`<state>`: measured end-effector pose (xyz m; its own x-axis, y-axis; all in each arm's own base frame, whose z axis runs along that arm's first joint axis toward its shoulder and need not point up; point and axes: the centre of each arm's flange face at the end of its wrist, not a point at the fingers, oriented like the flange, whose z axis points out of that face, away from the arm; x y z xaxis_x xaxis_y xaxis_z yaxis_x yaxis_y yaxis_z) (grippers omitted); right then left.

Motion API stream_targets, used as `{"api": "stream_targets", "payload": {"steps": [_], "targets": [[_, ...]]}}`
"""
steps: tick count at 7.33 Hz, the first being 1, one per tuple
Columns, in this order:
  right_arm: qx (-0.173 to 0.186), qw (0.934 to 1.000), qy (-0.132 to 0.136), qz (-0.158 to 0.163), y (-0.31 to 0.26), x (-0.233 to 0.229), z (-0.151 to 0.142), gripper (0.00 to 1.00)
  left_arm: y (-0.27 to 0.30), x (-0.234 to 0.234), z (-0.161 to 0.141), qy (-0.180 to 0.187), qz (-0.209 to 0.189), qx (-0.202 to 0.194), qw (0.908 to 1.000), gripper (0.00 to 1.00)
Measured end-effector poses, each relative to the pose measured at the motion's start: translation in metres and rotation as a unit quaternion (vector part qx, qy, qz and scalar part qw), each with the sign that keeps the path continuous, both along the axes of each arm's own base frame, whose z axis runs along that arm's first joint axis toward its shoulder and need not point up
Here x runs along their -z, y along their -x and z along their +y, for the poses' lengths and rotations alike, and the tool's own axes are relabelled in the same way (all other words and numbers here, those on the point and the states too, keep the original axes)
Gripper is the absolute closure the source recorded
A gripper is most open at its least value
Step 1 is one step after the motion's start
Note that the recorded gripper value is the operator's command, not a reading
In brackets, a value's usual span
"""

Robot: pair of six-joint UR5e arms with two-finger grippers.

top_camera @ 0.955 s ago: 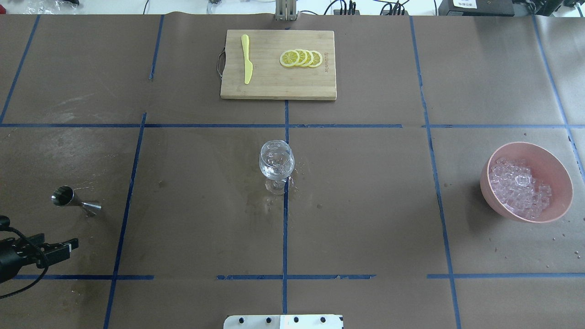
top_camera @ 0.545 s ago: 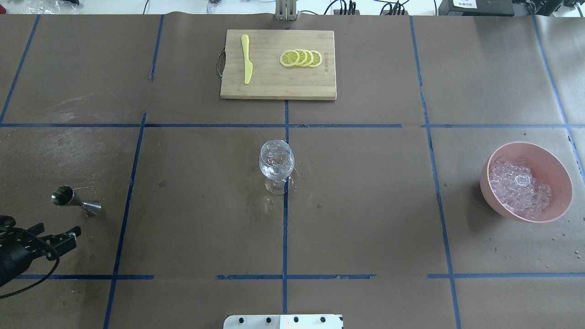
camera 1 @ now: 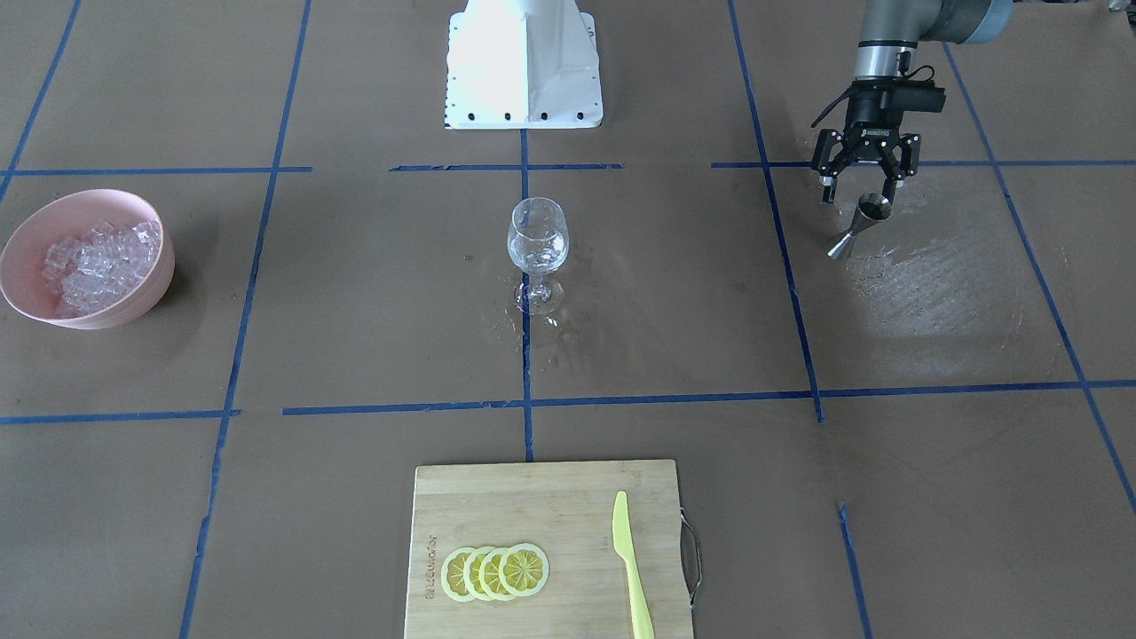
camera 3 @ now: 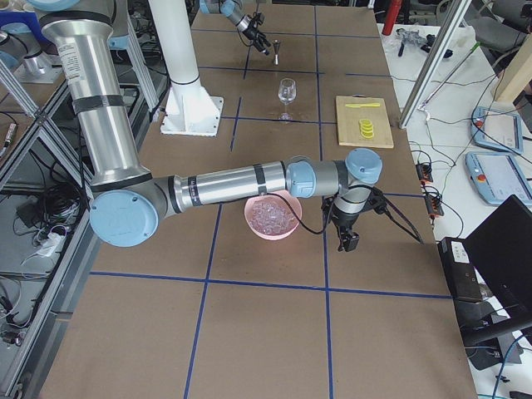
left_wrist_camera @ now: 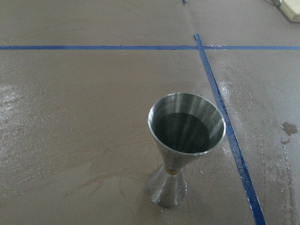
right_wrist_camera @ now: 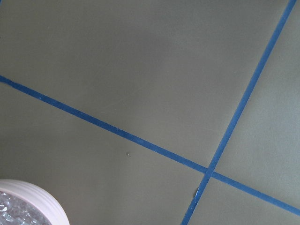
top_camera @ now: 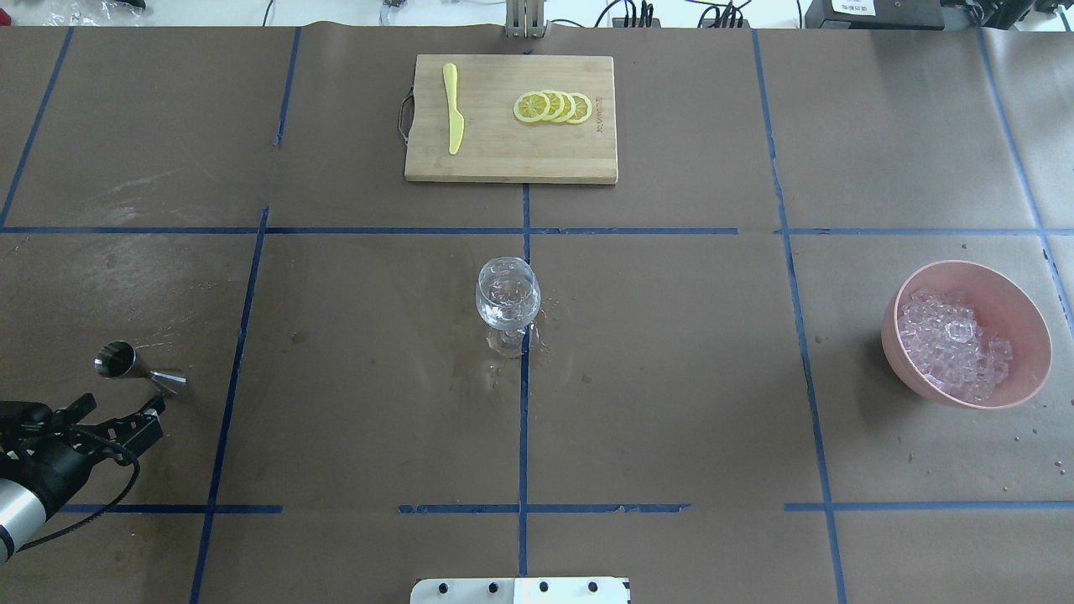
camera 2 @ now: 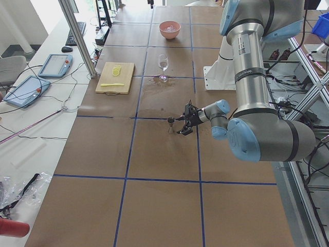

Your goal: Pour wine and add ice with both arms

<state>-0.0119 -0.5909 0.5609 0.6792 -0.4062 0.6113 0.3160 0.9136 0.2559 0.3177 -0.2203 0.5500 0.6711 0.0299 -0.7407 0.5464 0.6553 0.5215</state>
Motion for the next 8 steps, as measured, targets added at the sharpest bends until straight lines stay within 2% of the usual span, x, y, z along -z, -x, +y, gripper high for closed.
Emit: {"api": "stream_targets", "payload": {"steps": [3,8], "targets": [[0.0,1.0,0.0,-0.001,0.0,0.0,0.0,0.0,0.001,0.001,-0.006,-0.036,-0.001,0.049,0.9981,0.02],[0.0,1.0,0.003,0.001,0.0,-0.004,0.001,0.0,-0.024,-0.013,-0.014,-0.078,-0.012,0.098,0.992,0.04]]}}
